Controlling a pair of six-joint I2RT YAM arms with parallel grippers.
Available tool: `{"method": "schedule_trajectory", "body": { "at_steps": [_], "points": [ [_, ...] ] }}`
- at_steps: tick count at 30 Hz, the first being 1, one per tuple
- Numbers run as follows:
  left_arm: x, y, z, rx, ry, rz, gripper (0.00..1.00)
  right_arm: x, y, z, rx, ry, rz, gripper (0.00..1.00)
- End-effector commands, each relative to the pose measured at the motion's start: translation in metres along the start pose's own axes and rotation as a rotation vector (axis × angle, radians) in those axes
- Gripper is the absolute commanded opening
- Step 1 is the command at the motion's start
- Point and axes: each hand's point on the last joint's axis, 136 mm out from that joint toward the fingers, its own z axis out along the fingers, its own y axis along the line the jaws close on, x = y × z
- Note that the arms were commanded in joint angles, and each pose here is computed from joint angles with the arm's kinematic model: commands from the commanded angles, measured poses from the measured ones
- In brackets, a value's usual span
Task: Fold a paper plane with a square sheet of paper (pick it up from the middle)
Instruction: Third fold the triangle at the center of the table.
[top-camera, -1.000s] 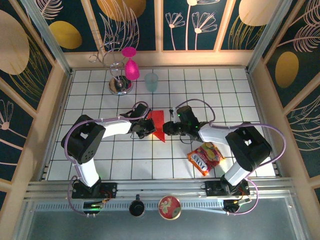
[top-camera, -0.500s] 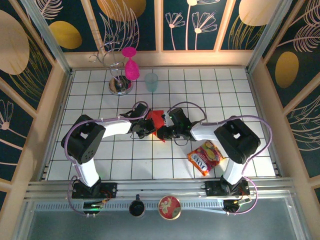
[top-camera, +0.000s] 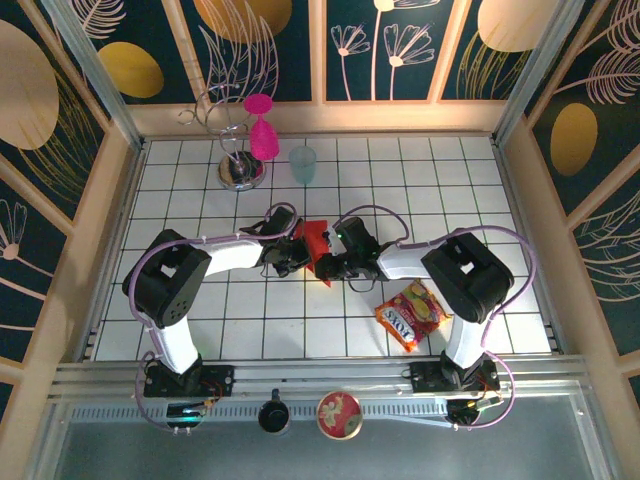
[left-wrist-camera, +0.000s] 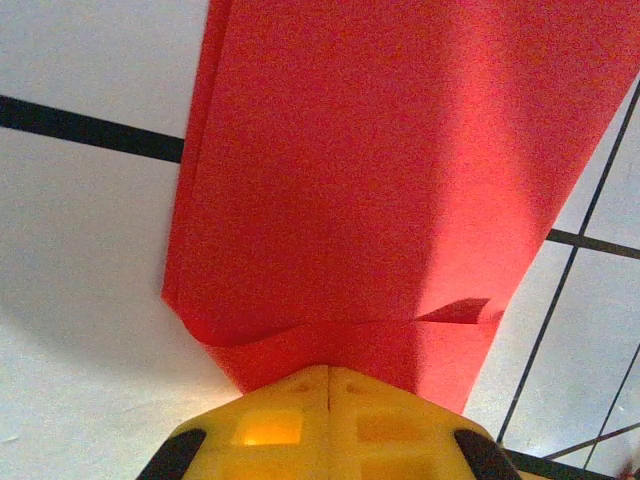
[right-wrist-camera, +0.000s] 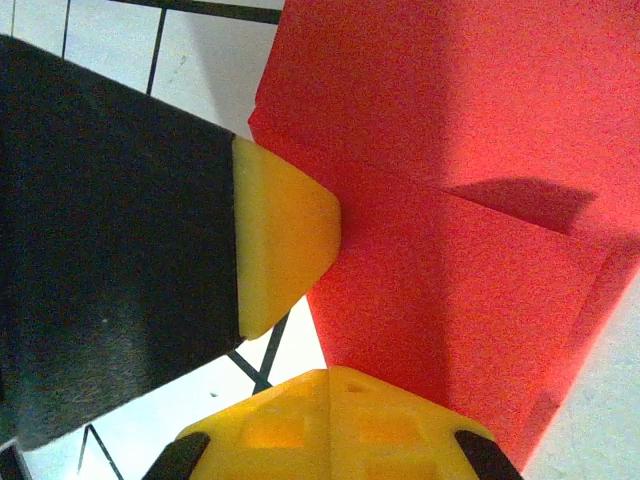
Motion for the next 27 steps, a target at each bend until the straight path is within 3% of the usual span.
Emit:
{"method": "schedule_trajectory", "body": {
  "at_steps": [1, 10, 27],
  "points": [
    [-0.004, -0.018, -0.005, 0.035, 0.001, 0.03, 0.04, 0.004, -0.01, 0.005, 0.039, 0.022, -0.007, 0.02],
    [-0.011, -0.018, -0.007, 0.026, -0.021, 0.048, 0.05, 0.009, -0.015, 0.007, 0.05, 0.029, 0.009, 0.02],
    [-0.007, 0.026, 0.012, -0.109, -0.008, 0.04, 0.03, 0.014, -0.009, -0.001, 0.016, 0.051, 0.004, 0.02]
  ]
}}
